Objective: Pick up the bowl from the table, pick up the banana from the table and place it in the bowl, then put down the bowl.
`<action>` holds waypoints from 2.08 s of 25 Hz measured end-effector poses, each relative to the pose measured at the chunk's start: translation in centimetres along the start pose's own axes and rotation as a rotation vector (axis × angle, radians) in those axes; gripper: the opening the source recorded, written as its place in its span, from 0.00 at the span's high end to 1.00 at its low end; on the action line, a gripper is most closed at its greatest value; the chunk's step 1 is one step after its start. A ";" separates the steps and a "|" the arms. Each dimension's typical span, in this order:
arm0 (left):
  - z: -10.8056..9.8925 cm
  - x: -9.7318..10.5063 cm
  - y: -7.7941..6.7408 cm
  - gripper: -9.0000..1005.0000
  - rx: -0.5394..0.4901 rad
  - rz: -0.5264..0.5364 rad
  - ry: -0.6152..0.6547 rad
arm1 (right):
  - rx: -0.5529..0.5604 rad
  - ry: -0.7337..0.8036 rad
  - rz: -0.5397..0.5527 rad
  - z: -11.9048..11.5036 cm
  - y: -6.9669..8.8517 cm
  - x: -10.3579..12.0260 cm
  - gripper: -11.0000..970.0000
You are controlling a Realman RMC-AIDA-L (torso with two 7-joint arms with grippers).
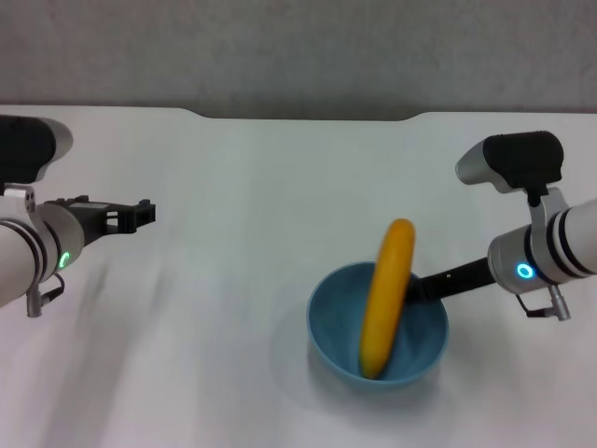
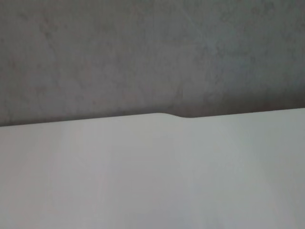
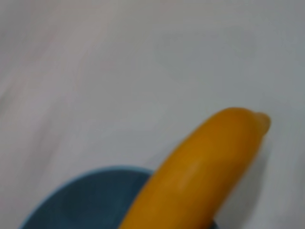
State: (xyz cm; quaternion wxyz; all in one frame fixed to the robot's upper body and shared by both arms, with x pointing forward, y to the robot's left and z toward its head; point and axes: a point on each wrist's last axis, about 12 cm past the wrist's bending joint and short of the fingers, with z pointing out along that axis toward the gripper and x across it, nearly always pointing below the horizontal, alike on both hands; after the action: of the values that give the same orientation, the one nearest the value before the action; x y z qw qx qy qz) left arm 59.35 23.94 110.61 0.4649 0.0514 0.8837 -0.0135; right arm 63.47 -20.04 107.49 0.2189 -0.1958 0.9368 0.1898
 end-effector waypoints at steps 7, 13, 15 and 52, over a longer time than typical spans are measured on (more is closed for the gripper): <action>0.2 0.6 0.1 0.12 -0.004 0.002 0.019 | 0.004 -0.051 -0.041 -0.4 -0.1 -0.1 0.76; 0.1 0.9 0.5 0.12 -0.005 -0.022 0.014 | -0.001 -0.093 -0.080 -1.2 -0.2 0.5 0.52; 0.1 1.1 0.7 0.12 -0.006 -0.034 0.016 | -0.010 -0.098 -0.099 -1.5 0.1 0.8 0.43; -0.6 8.7 2.8 0.12 0.198 -0.159 -0.416 | 0.068 -1.003 -0.110 -6.2 -3.9 15.8 0.09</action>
State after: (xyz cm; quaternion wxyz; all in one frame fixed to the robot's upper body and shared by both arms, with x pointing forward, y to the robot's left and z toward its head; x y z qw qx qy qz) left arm 54.22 27.50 103.85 0.6272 0.0232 0.7645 -0.1470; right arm 50.10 -30.54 103.95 0.6581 -0.1222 0.7102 0.2182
